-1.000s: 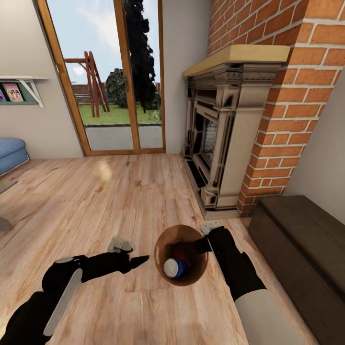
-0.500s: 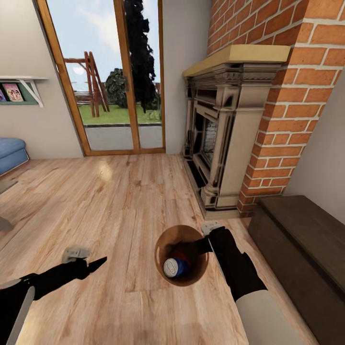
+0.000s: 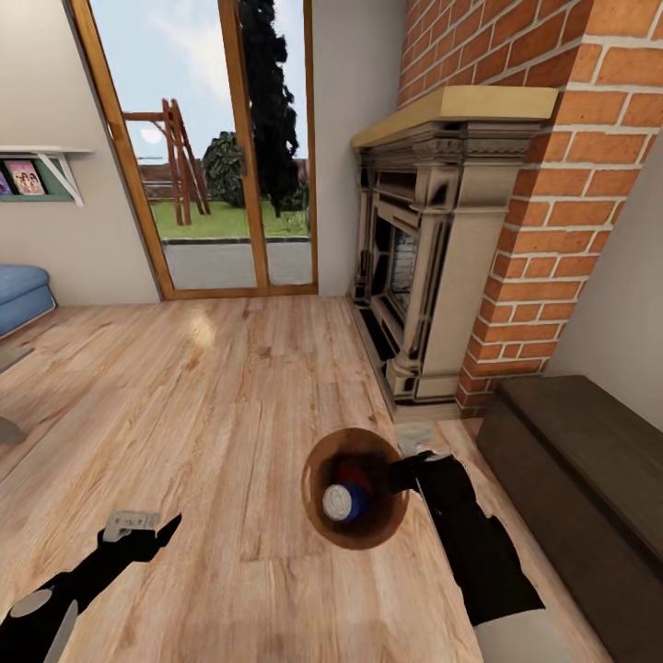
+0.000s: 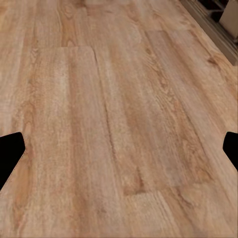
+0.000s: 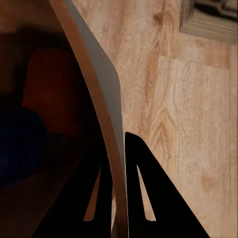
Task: Put the three can of soda from the living room inside the tash can in the kitchen.
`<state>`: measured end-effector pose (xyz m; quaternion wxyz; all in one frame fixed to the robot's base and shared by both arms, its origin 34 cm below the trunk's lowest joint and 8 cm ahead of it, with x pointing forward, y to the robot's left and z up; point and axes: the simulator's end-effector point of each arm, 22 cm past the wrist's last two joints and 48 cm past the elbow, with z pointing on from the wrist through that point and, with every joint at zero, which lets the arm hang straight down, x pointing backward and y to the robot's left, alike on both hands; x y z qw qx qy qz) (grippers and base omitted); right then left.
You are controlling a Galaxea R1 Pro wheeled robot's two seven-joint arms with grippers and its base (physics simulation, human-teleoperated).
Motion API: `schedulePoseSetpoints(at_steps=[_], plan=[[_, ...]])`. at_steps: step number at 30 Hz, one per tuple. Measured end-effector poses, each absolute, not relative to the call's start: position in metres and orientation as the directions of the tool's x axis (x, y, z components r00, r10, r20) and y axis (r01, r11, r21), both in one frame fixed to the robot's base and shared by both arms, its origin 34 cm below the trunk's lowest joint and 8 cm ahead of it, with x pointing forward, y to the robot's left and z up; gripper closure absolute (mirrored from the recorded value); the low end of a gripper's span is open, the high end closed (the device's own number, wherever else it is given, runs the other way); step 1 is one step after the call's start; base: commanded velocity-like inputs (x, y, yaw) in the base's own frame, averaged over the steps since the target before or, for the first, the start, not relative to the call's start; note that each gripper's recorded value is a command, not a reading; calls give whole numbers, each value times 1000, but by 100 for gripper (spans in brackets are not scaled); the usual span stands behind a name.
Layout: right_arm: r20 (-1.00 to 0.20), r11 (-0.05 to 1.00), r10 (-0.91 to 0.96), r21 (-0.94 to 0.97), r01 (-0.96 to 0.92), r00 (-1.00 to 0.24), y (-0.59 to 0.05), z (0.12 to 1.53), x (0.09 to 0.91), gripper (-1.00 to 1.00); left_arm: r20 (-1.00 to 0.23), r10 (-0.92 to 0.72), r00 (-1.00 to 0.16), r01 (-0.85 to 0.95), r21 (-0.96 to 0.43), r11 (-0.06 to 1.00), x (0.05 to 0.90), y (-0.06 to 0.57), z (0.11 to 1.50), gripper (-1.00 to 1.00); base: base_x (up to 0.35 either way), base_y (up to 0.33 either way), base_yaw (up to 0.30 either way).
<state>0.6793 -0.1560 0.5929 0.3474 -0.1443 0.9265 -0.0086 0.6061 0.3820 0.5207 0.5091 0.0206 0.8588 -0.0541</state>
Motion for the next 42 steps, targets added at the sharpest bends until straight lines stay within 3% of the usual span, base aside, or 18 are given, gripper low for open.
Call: schedulePoseSetpoints(at_steps=[10, 23, 42], plan=[[-759, 954, -261, -110, -278, -596, -155, 575, 646, 100, -879, -34, -475, 87, -86, 993, 600, 373, 504, -100, 0, 0, 0], [-783, 976, -188, -82, -201, -593, -198, 539, 617, 100, -889, -34, -456, 91, -85, 992, 593, 368, 490, -100, 0, 0, 0], [-794, 972, -157, -18, -235, -587, -197, 495, 604, 100, -887, -38, -459, 85, -86, 993, 589, 369, 484, -100, -44, 45, 0]])
